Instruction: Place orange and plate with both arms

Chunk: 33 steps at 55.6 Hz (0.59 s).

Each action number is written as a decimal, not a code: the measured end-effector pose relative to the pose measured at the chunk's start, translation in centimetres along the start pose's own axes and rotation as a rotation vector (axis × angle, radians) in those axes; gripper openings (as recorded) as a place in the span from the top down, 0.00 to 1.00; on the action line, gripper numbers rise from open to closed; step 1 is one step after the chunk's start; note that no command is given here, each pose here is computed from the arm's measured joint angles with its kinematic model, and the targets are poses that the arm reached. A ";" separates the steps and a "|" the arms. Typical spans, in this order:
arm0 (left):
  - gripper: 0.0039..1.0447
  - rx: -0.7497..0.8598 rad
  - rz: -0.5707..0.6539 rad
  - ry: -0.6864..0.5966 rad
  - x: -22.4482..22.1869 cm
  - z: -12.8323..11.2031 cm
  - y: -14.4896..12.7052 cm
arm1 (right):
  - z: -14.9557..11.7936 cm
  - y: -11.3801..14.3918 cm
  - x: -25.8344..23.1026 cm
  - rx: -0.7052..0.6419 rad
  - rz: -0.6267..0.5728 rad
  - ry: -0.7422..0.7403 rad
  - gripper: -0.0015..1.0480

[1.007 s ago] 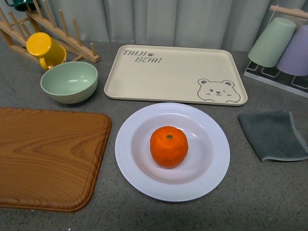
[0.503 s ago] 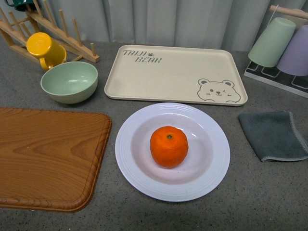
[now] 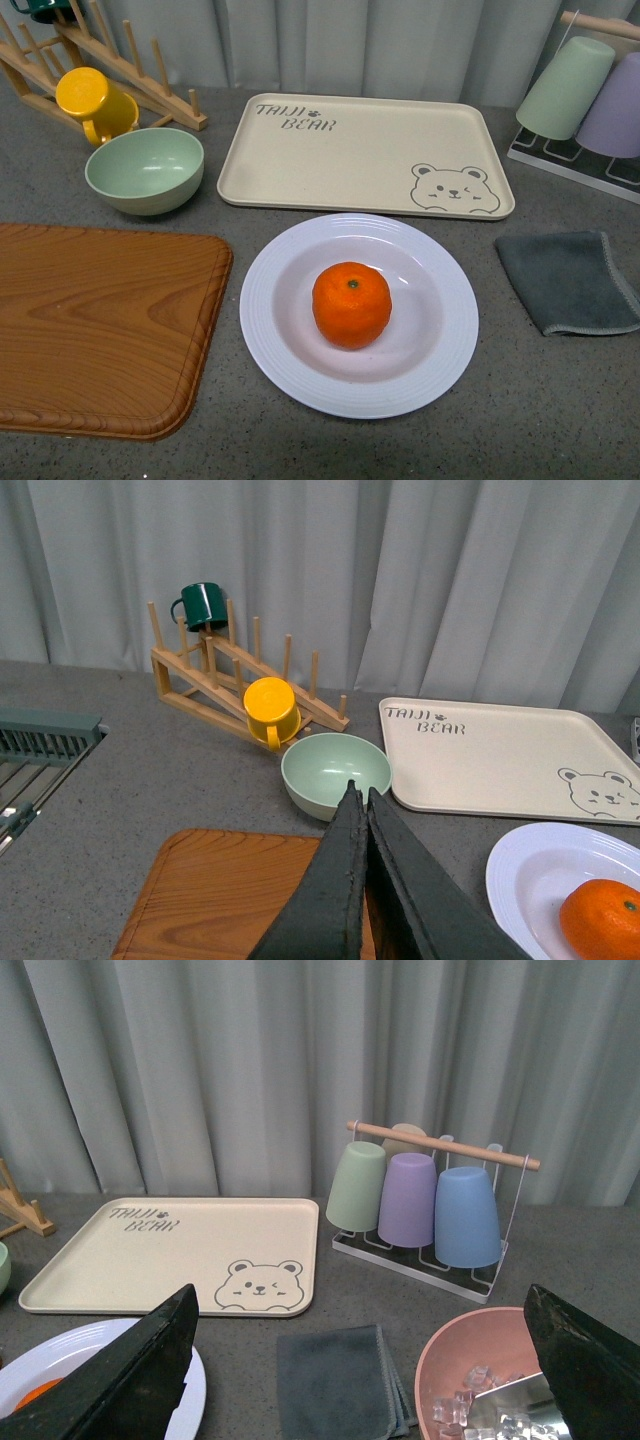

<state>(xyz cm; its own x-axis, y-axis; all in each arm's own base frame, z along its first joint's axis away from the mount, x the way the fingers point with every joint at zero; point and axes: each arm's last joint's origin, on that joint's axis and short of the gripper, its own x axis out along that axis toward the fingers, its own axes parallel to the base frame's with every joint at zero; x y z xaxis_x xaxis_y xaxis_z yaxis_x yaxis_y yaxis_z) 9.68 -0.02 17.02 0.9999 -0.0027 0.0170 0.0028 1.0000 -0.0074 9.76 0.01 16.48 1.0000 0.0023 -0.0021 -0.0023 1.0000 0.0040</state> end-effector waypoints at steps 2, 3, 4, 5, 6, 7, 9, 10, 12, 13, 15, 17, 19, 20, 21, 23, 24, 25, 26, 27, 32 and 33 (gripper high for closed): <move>0.96 0.000 0.000 0.000 0.0 0.0 0.0 | 0.0 0.0 0.0 0.000 0.000 0.000 0.09; 0.96 0.000 0.000 0.000 0.0 0.0 0.0 | 0.0 0.0 0.0 0.000 0.000 0.000 0.09; 0.96 0.000 0.000 0.000 0.0 0.0 0.0 | 0.0 0.0 0.0 0.000 0.000 0.000 0.09; 0.96 0.000 0.000 0.000 0.0 0.0 0.0 | 0.0 0.0 0.0 0.000 0.000 0.000 0.09; 0.96 0.000 0.000 0.000 0.0 0.0 0.0 | 0.0 0.0 0.0 0.000 0.000 0.000 0.09; 0.96 0.000 0.000 0.000 0.0 0.0 0.0 | 0.0 0.0 0.0 0.000 0.000 0.000 0.09; 0.96 0.000 0.000 0.000 0.0 0.0 0.0 | 0.0 0.0 0.0 0.000 0.000 0.000 0.09; 0.96 0.000 0.000 -0.001 0.0 0.0 0.0 | 0.0 0.0 0.0 0.000 0.000 0.000 0.09; 0.96 0.000 0.000 0.000 0.0 0.0 0.0 | 0.0 0.0 0.0 0.000 0.000 0.000 0.09; 0.96 0.000 0.000 0.000 0.0 0.0 0.0 | 0.0 0.0 0.0 0.000 0.000 0.000 0.09; 0.96 0.000 0.000 0.000 0.0 0.0 0.0 | 0.0 0.0 0.0 0.000 0.000 0.000 0.09; 0.96 0.000 0.000 -0.001 0.0 0.0 0.0 | 0.0 0.0 0.0 0.000 0.000 0.000 0.09; 0.96 0.000 0.000 -0.001 0.0 0.0 0.0 | 0.0 0.0 0.0 0.000 0.000 0.000 0.09; 0.96 0.000 0.000 -0.001 0.0 0.0 0.0 | 0.0 0.0 0.0 0.000 0.000 0.000 0.09; 0.96 0.000 0.000 -0.001 0.0 0.0 0.0 | 0.0 0.0 0.0 0.000 0.000 0.000 0.09; 0.96 0.000 0.000 -0.001 0.0 0.0 0.0 | 0.0 0.0 0.0 0.000 0.000 0.000 0.09; 0.92 0.000 0.000 -0.001 0.0 0.0 0.0 | 0.0 0.0 0.0 0.000 0.000 0.000 0.09; 0.88 0.000 0.000 -0.001 0.0 0.0 0.0 | 0.0 0.0 0.0 0.000 0.000 0.000 0.09; 0.83 0.000 0.000 -0.001 0.0 0.0 0.0 | 0.0 0.0 0.0 0.000 0.000 0.000 0.09; 0.79 0.000 0.000 -0.001 0.0 0.0 0.0 | 0.0 0.0 0.0 0.000 0.000 0.000 0.09; 0.64 0.000 0.000 -0.001 0.0 0.0 0.0 | 0.0 0.0 0.0 0.000 0.000 0.000 0.09; 0.63 0.000 0.000 -0.001 0.0 0.0 0.0 | 0.0 0.0 0.0 0.000 0.000 0.000 0.09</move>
<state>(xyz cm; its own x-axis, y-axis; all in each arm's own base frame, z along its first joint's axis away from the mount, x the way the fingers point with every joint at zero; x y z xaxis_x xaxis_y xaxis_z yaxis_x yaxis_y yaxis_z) 9.67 -0.02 17.03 0.9998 -0.0027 0.0177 0.0028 1.0000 -0.0074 9.76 0.01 16.49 1.0000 0.0023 -0.0017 -0.0023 1.0000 0.0040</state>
